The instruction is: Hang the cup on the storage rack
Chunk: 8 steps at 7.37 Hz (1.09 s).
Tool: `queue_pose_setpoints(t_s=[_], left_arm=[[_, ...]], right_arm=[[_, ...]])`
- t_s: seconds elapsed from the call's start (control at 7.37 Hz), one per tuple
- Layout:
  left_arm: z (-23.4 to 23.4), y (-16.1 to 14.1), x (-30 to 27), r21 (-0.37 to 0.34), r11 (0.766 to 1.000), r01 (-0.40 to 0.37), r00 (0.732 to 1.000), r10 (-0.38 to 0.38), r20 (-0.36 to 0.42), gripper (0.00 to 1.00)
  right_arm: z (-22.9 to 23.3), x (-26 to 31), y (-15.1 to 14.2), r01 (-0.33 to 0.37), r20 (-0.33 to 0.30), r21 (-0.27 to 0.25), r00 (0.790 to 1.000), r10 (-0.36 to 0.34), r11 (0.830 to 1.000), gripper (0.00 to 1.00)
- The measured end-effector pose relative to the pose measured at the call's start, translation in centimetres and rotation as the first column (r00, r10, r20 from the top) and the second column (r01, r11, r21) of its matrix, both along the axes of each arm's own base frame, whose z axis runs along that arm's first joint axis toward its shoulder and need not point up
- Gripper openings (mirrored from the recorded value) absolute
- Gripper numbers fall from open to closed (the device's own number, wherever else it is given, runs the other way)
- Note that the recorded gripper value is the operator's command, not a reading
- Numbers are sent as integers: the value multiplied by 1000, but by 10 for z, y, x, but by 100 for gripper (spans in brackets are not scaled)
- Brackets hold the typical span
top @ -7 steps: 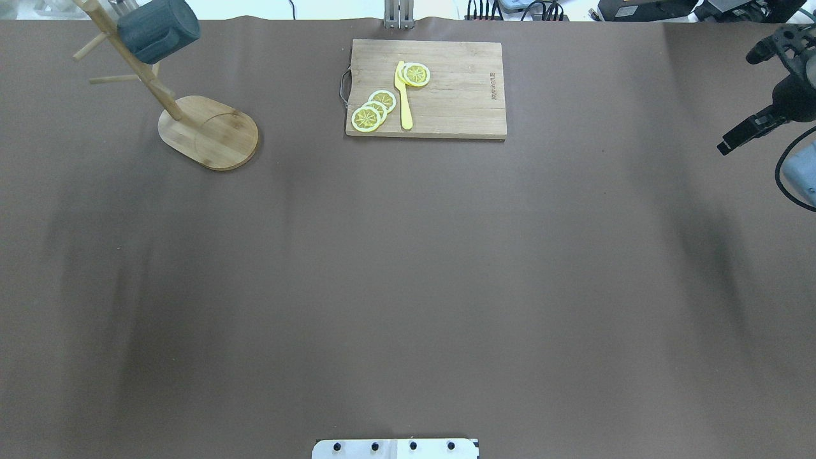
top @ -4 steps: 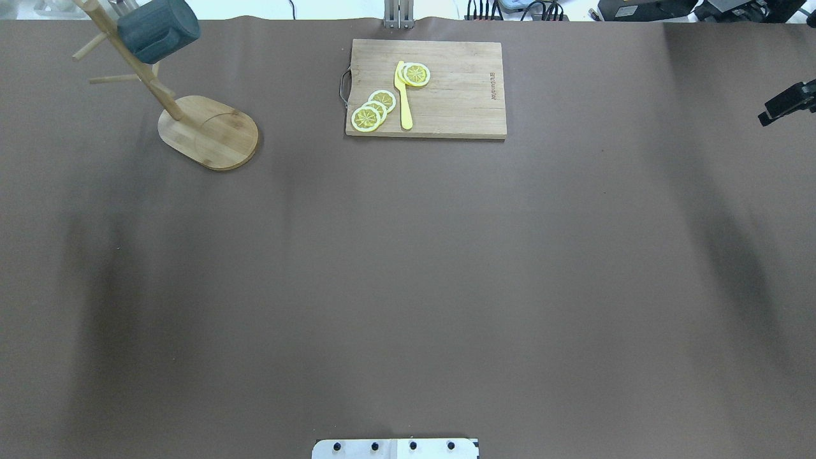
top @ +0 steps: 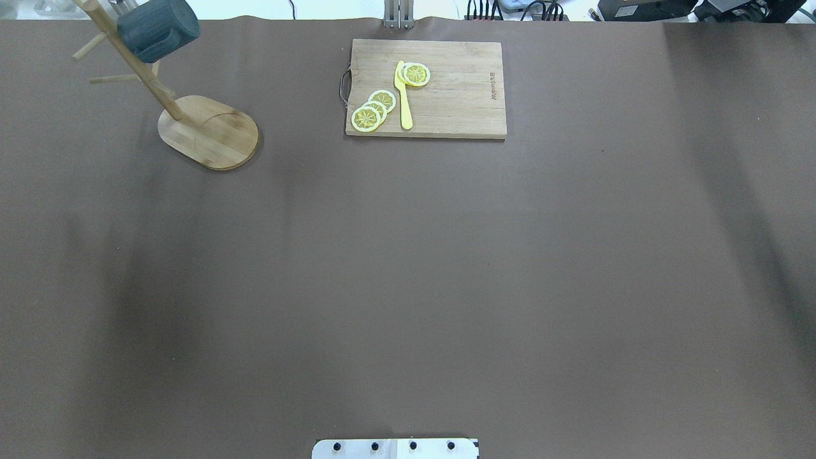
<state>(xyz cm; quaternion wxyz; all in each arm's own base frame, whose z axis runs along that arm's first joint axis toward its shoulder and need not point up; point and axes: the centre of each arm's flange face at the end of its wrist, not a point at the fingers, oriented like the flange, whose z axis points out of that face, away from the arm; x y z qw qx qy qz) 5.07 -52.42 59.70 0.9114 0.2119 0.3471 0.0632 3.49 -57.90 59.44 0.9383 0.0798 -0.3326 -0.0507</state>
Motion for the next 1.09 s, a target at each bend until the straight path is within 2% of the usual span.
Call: queue_pose_setpoints(t_s=[0.27,0.41,0.68,1.09], left_arm=[[7,6,5,-203,975,-86,994,72,-78,98],[15,14,3,-239,963,-126,990,108,-90,98],[29,28,1,-248,953,-175,983,155,-95,98],[26,28,0,-226,957,-183,982,166,-91,98]], right_arm=[[19,14,16,5,-11,-26,1000,-5,1000,100],[23,15,19,5,-12,-31,1000,-5,999,100],[28,16,23,6,-11,-40,1000,-6,999,100],[40,16,38,9,0,-56,1000,-9,998,100]])
